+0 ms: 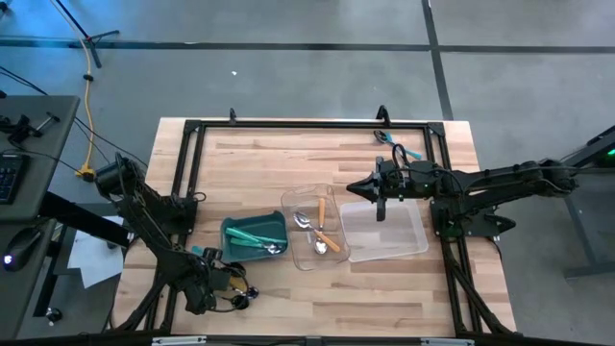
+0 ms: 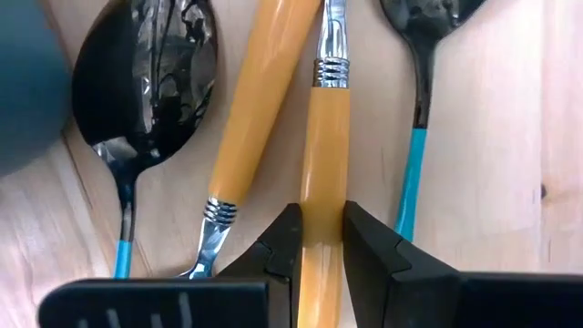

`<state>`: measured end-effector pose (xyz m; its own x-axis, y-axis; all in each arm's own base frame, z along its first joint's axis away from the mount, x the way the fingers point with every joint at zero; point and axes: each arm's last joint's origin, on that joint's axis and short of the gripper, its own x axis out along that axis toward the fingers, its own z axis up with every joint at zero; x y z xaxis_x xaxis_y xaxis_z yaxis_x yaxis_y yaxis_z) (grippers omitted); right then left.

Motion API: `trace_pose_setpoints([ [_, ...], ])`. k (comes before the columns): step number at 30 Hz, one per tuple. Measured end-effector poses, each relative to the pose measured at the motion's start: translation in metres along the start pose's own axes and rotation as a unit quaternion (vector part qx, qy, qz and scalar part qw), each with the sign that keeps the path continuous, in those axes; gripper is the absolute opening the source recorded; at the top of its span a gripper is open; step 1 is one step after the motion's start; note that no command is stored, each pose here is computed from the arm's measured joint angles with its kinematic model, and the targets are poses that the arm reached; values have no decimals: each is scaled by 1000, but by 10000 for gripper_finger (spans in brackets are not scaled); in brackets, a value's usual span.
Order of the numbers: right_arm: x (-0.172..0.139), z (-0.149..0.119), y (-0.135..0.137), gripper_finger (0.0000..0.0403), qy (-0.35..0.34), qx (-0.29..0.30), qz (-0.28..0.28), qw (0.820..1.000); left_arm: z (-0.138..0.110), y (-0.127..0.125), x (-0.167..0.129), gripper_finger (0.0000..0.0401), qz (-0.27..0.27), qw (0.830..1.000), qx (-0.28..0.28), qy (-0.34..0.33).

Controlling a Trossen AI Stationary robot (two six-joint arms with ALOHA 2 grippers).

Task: Sort silverware by color (type)
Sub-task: Put the orange spoon into the transparent bin

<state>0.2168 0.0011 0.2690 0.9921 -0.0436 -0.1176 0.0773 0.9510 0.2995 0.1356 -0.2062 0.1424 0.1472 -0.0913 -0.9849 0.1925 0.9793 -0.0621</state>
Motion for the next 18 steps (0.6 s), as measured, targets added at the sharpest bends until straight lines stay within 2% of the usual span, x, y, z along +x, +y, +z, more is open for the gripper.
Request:
trace_pose_setpoints([
  [5, 0, 0, 0, 0, 0, 0, 0, 1000, 1, 1, -8, 44, -16, 1000, 22, -9],
  [18, 0, 0, 0, 0, 0, 0, 0, 1000, 12, 15, -22, 44, -30, 998, 31, -36],
])
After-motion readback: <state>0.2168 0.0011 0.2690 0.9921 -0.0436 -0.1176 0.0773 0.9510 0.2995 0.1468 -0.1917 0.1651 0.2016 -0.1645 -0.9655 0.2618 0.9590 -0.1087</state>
